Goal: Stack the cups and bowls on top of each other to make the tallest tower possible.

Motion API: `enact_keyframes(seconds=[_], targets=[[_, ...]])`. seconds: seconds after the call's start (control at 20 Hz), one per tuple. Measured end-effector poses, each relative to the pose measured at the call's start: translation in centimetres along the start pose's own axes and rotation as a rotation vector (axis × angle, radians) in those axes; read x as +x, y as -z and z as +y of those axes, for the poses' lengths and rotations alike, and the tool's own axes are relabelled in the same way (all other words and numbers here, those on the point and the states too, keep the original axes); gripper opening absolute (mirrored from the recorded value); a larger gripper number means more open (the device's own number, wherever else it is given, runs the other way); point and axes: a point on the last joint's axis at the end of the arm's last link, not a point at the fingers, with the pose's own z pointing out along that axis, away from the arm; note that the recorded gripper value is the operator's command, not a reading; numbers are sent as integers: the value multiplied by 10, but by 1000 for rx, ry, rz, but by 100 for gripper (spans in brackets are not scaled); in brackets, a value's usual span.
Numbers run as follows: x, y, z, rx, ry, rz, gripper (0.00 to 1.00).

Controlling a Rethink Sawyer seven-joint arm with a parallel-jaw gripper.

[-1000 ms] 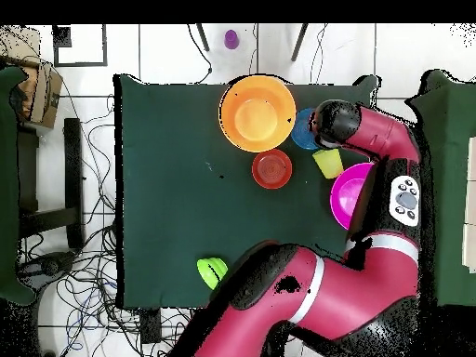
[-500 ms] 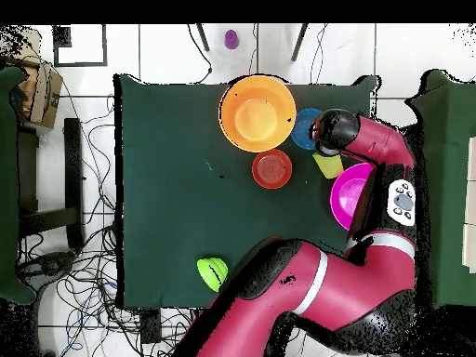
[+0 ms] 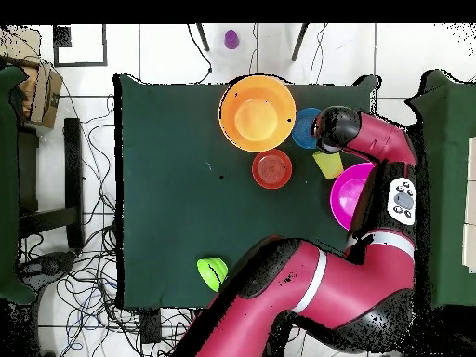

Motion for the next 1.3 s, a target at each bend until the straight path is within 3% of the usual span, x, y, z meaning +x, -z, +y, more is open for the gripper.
enact_keyframes(seconds=[0.4, 0.45, 1.3], targets=[[1, -2, 1, -1, 0, 2, 100], [1, -2, 1, -1, 0, 3, 0], [-12, 17, -3, -4, -13, -25, 0]])
